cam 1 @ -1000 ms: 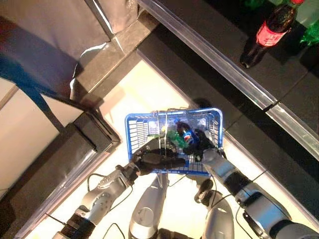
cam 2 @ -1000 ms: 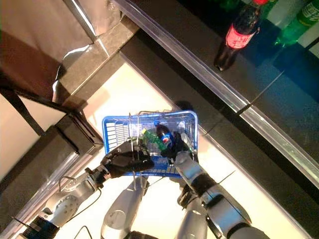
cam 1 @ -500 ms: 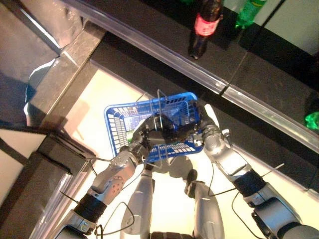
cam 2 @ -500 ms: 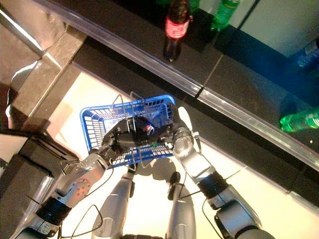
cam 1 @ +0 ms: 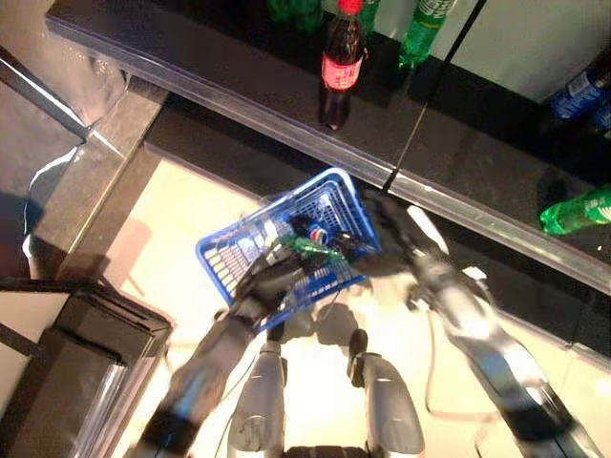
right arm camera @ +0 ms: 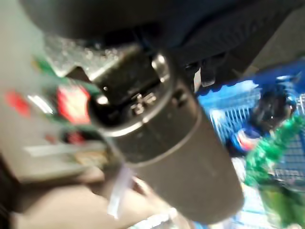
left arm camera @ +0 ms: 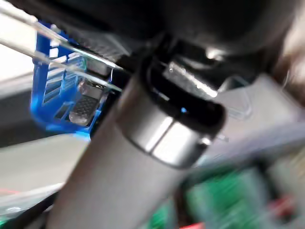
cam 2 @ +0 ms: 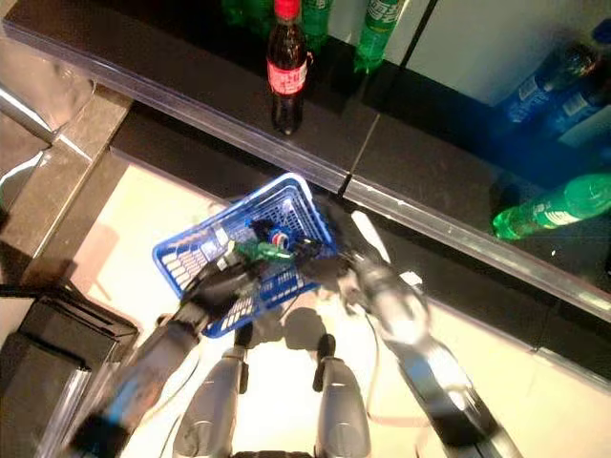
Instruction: Pick up the drink and place into the basket.
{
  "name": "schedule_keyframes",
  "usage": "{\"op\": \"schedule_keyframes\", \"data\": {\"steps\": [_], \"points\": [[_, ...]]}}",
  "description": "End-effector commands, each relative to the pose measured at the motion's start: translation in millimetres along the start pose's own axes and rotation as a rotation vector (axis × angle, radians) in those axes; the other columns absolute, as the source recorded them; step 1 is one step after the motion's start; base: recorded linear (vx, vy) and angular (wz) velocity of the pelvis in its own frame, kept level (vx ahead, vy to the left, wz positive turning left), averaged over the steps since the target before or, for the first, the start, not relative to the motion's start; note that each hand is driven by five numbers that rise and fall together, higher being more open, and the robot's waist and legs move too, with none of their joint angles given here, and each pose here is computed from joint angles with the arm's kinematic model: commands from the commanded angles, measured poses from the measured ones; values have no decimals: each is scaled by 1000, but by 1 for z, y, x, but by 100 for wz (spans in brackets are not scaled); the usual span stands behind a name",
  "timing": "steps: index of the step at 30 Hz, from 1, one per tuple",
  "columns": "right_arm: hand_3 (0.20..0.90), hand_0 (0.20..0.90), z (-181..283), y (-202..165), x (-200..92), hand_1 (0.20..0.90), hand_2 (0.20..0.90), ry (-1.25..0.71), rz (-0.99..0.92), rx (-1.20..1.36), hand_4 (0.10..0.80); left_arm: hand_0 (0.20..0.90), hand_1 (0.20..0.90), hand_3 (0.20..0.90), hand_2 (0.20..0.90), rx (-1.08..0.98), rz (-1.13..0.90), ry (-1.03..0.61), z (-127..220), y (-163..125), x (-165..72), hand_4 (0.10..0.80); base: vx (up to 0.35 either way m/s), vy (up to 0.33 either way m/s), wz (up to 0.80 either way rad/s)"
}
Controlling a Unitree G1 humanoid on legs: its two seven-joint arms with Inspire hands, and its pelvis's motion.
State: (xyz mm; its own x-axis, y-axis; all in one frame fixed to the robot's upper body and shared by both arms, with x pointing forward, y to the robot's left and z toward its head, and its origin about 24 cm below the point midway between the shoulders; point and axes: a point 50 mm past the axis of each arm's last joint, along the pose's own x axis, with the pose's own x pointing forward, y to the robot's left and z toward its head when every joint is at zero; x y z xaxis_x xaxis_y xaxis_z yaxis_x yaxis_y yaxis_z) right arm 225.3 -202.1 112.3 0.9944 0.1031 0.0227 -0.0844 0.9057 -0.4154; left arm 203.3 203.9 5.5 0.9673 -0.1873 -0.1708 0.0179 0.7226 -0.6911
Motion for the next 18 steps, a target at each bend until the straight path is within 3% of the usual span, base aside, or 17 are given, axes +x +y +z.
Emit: {"op": "schedule_keyframes", "data": {"steps": [1, 10, 18], "points": [[900, 900, 39, -17, 2, 900, 900, -260, 38, -23, 800, 300, 300, 200, 300, 74, -762, -518, 89, -102, -20, 100, 40, -52, -2], [900, 900, -8, -9, -11, 900, 900, -47, 131, 234, 800, 300, 300, 200, 300, 35, -432, -425, 70, -55, -15, 100, 68, -51, -1], [900, 900, -82, 18, -33, 900, 900, 299, 149, 419, 800, 300, 300, 200, 300, 54, -19, -257, 28, 18, -22, 100, 55, -38, -8]]}}
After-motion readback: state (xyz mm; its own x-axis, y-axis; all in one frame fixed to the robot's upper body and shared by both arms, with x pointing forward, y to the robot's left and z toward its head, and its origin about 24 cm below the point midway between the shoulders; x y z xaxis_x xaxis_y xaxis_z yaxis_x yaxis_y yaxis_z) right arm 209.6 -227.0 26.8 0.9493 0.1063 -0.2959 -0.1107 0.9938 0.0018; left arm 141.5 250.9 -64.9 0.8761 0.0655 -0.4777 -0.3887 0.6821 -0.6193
